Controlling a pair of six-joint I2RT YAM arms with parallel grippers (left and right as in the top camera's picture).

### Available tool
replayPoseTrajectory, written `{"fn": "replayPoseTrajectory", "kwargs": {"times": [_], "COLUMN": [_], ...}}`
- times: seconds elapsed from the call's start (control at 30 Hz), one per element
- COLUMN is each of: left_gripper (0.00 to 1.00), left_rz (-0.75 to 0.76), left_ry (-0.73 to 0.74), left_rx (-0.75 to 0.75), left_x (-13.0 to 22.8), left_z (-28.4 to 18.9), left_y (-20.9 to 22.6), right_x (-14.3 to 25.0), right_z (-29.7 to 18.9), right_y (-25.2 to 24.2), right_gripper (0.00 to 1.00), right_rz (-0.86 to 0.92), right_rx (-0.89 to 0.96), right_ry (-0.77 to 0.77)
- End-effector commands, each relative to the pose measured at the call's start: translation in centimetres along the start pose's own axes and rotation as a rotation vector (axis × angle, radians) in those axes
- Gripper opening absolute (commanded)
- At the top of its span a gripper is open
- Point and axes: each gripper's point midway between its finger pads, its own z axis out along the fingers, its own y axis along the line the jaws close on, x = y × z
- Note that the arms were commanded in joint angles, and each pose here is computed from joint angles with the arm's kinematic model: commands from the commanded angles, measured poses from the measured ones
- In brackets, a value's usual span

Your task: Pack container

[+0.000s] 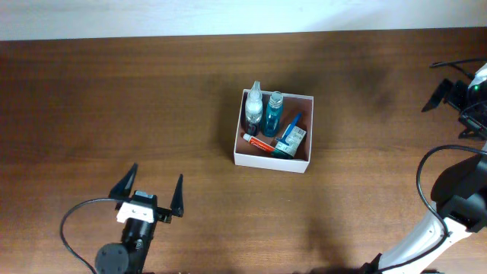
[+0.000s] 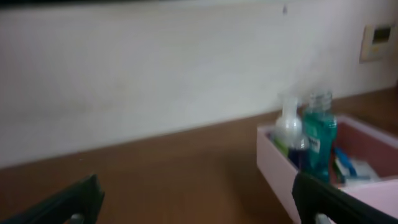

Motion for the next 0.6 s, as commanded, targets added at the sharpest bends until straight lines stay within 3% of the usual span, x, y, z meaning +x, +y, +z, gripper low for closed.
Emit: {"fn": "replayPoseTrajectory", "kwargs": {"times": [0.0,0.07,0.57], "left_gripper": [1.0,0.99,0.99], "left_rz": [-0.002,-0.014,-0.016], "left_ry": [0.057,0.108,0.111], "left_rx": [-0.028,-0.039,-0.037], "left_x": [1.5,2.7,2.8], "left_z": [-0.1,-0.2,-0.2], "left_y": [0.5,0.6,0.6], "right_x": [-0.1,-0.1,-0.1], "right_z": [0.0,0.0,0.0], "right_y": [-0.2,-0.2,-0.2], "right_gripper": [0.99,0.99,0.99], "right_rz": [-0.008,-0.008,-0.008], "right_rx": [0.008,0.008,0.008], "right_ry": [-0.005,-0.005,-0.005]}}
